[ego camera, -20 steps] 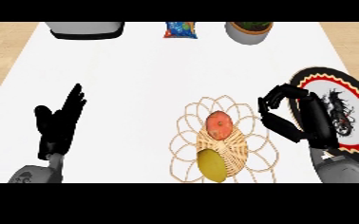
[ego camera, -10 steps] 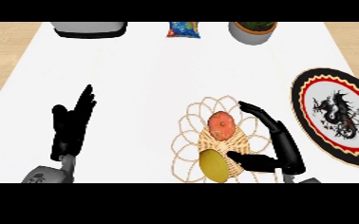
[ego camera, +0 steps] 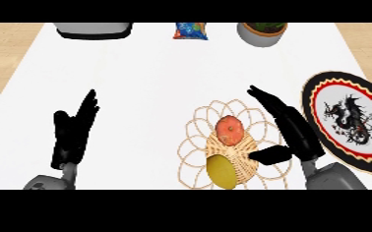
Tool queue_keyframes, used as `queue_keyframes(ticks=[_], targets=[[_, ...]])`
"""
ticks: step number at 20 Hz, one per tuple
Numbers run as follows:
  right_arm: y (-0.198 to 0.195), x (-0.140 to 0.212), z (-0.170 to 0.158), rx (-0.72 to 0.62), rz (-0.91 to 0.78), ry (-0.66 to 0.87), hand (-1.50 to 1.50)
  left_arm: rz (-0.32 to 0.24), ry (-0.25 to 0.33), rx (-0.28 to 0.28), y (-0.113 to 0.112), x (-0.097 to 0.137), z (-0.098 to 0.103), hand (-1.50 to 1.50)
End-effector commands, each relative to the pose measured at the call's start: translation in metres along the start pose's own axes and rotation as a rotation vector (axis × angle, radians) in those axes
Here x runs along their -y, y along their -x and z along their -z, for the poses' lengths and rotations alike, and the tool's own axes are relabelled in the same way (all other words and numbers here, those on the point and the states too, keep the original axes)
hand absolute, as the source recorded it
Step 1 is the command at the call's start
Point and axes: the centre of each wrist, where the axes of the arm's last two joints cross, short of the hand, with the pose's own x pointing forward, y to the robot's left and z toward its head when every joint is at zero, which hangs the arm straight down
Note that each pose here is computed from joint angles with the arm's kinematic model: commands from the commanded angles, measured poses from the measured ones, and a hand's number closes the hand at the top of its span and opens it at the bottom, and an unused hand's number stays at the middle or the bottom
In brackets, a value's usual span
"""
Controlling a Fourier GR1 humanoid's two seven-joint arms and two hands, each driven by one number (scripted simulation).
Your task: Pick the squash from the placemat and place it in the plate
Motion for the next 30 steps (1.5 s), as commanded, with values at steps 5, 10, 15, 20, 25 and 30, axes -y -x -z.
queue_keyframes(ticks=[5, 10, 15, 20, 25, 30], targets=[[-0.047, 0.014, 0.019, -0.163, -0.148, -0.315, -1.50, 0.008, -0.005, -0.005, 0.005, -0.002, 0.000, 0.00], [-0.054, -0.008, 0.040, -0.206, -0.161, -0.396, -1.50, -0.005, 0.003, -0.007, 0.009, 0.008, -0.008, 0.00], [-0.028, -0.001, 0.045, -0.244, -0.152, -0.410, -1.50, -0.006, -0.001, 0.007, -0.003, 0.005, 0.002, 0.00], [-0.025, -0.014, 0.042, -0.230, -0.148, -0.412, -1.50, -0.004, 0.005, 0.012, 0.012, 0.005, 0.000, 0.00], [-0.038, -0.042, 0.058, -0.228, -0.161, -0.433, -1.50, -0.015, -0.009, 0.005, 0.004, -0.006, 0.014, 0.00], [-0.013, -0.039, 0.039, -0.228, -0.137, -0.441, -1.50, -0.009, 0.004, -0.001, 0.008, 0.006, -0.011, 0.00]])
